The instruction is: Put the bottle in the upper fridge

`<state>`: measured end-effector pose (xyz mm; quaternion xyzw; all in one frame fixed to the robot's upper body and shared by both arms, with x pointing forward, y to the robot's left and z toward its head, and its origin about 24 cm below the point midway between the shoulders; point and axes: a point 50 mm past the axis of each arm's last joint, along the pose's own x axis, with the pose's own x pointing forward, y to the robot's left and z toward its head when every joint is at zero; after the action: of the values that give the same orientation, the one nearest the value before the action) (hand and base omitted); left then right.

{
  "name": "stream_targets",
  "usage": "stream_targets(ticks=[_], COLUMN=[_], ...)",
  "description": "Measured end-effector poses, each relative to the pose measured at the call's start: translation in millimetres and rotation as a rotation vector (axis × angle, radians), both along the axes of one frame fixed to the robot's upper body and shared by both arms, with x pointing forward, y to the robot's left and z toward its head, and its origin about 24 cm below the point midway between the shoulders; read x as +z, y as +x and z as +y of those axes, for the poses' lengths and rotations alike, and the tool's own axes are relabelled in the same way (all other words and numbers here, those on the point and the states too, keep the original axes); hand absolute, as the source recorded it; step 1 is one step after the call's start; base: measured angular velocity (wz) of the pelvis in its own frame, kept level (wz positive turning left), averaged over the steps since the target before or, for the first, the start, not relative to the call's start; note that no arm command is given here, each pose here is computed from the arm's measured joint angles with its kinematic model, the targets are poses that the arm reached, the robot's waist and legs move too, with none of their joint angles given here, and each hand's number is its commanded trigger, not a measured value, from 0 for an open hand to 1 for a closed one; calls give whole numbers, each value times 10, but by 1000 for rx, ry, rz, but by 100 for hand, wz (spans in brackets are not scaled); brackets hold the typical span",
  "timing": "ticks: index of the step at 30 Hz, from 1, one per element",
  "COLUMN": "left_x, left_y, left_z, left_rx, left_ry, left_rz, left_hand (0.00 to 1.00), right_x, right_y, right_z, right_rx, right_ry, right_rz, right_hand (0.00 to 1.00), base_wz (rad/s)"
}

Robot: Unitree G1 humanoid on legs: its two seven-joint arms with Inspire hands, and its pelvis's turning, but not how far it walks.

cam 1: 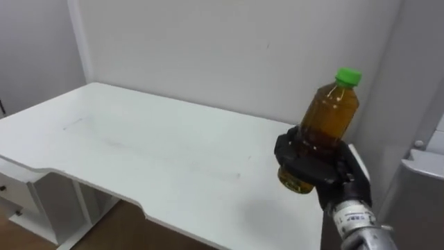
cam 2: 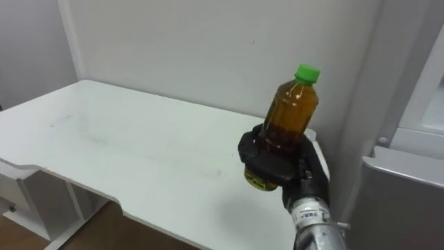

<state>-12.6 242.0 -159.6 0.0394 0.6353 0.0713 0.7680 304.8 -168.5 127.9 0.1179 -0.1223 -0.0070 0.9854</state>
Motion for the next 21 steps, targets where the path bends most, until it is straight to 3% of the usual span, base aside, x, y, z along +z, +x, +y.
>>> stream_targets(ticks=[21], left_x=[-6], left_y=[23], left_z=[40], left_rx=[7], left_ry=[9], left_rz=[-3], left_hand=[0], right_x=[594], right_y=[-165], right_z=[-261], right_rx=[-29], right_ry=[-174], right_rz=[-253], right_hand=[100], base_wz=[-4])
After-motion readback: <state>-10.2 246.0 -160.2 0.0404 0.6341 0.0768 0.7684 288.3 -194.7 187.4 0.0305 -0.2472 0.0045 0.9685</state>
